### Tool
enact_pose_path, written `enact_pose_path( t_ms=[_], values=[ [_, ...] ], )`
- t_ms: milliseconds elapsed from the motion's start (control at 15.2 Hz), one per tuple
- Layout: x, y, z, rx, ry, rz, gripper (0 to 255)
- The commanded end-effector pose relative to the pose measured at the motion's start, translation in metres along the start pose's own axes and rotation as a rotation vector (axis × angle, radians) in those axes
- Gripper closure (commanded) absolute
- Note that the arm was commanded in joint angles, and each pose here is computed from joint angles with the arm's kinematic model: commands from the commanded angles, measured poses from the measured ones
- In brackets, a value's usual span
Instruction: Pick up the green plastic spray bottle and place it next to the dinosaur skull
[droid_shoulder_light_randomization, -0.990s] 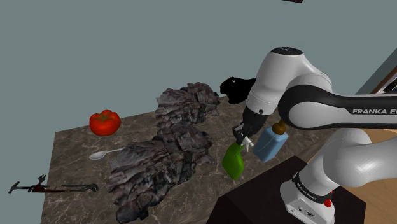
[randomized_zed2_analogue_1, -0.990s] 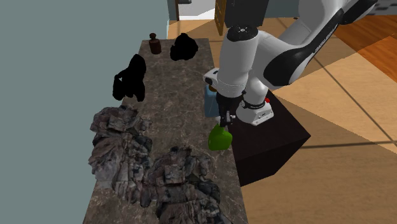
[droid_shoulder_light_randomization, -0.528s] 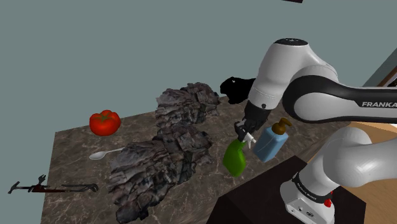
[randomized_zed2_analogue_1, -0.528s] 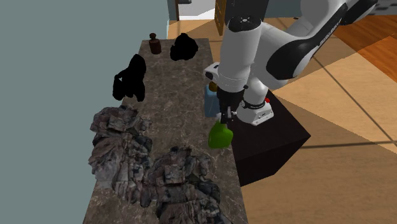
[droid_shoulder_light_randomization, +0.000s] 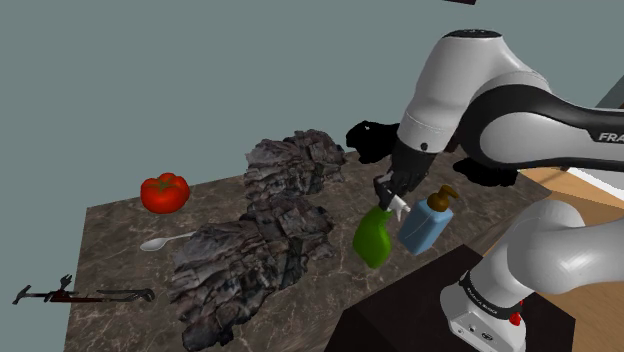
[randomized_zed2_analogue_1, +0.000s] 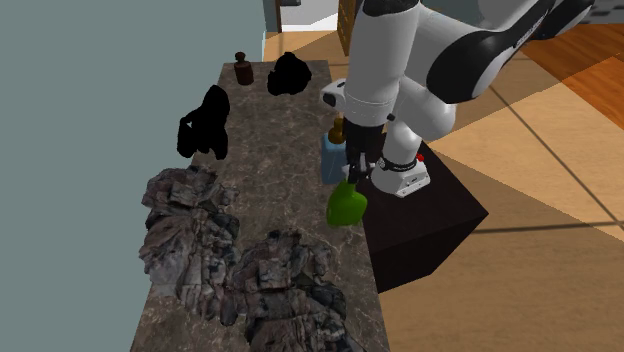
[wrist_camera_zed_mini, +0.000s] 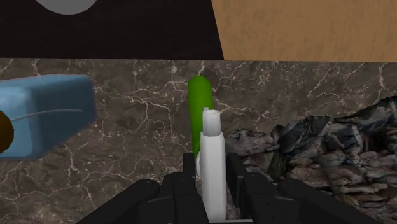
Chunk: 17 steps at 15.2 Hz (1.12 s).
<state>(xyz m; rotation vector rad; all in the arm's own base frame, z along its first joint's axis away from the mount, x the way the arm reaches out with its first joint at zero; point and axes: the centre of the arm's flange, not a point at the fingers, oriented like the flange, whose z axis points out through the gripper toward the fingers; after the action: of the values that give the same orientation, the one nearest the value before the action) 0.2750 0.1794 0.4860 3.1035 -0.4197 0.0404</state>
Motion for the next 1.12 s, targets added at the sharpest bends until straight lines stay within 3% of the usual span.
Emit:
enact_pose_path(
  t_ms=[0, 1056],
  values=[
    [0.000, 0.000, -0.011, 0.000, 0.000, 0.000, 255],
    [0.002, 0.001, -0.095, 0.000, 0.000, 0.000, 255]
  ],
)
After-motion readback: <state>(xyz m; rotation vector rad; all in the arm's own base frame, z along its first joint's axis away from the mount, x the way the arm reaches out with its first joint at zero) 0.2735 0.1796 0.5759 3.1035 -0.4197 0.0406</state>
